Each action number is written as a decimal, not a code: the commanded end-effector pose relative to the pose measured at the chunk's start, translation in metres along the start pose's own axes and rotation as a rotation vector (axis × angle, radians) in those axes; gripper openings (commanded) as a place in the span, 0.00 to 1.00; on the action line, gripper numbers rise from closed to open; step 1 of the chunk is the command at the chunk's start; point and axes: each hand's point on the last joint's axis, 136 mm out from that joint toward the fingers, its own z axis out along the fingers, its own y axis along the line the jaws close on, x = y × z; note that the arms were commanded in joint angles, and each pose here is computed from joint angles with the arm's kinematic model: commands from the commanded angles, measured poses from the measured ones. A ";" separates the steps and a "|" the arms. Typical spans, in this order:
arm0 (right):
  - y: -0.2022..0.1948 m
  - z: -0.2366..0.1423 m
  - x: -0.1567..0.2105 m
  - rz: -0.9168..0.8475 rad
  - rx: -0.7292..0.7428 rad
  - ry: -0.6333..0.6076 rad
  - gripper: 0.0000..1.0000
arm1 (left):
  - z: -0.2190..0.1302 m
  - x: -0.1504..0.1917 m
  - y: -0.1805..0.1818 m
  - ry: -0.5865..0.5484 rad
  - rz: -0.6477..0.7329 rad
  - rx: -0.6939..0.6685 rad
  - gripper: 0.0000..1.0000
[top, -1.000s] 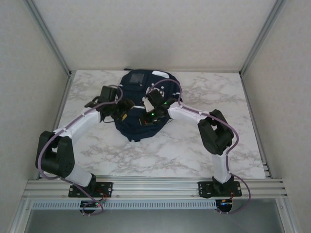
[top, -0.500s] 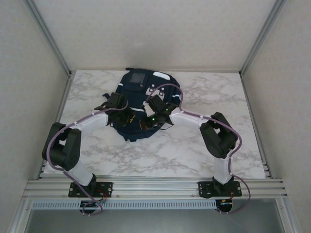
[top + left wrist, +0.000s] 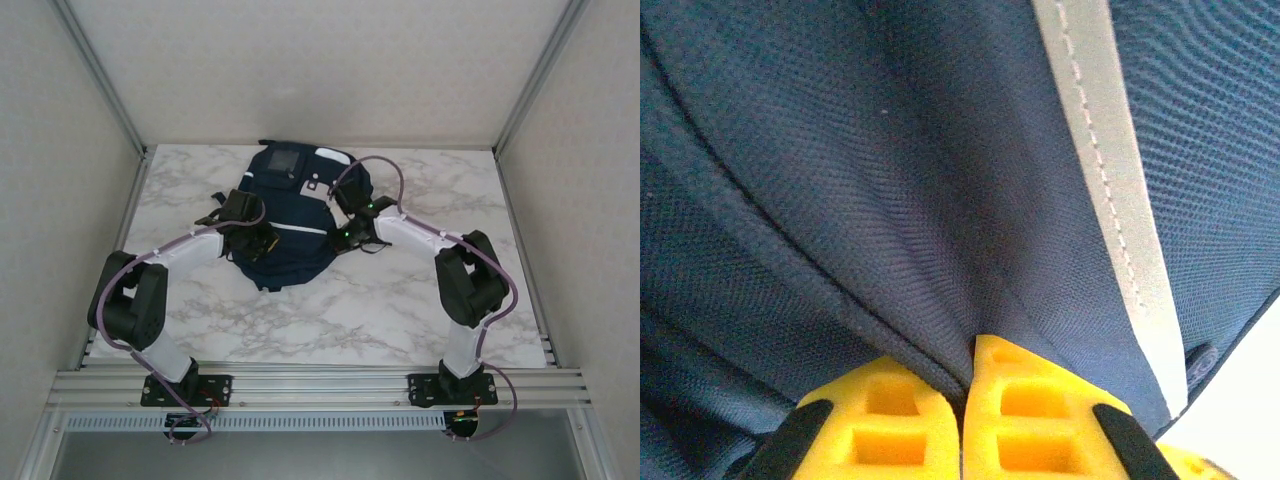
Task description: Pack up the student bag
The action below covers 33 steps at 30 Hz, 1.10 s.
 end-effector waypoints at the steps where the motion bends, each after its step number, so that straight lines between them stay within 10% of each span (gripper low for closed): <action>1: -0.082 -0.003 -0.003 -0.013 0.286 0.065 0.00 | -0.010 -0.003 0.009 -0.022 0.053 -0.032 0.00; 10: -0.113 -0.005 -0.045 -0.010 0.346 0.031 0.00 | -0.011 0.005 0.001 0.035 0.111 -0.018 0.00; 18: -0.063 -0.051 -0.051 0.053 0.093 -0.154 0.72 | -0.037 -0.007 -0.028 0.024 0.354 -0.062 0.63; 25: -0.121 -0.094 -0.019 0.194 0.333 -0.338 0.79 | -0.107 -0.074 -0.017 -0.305 0.539 -0.306 0.90; 33: -0.213 -0.084 0.043 0.268 0.641 -0.445 0.79 | -0.174 -0.148 0.039 -0.827 0.701 -0.759 0.93</action>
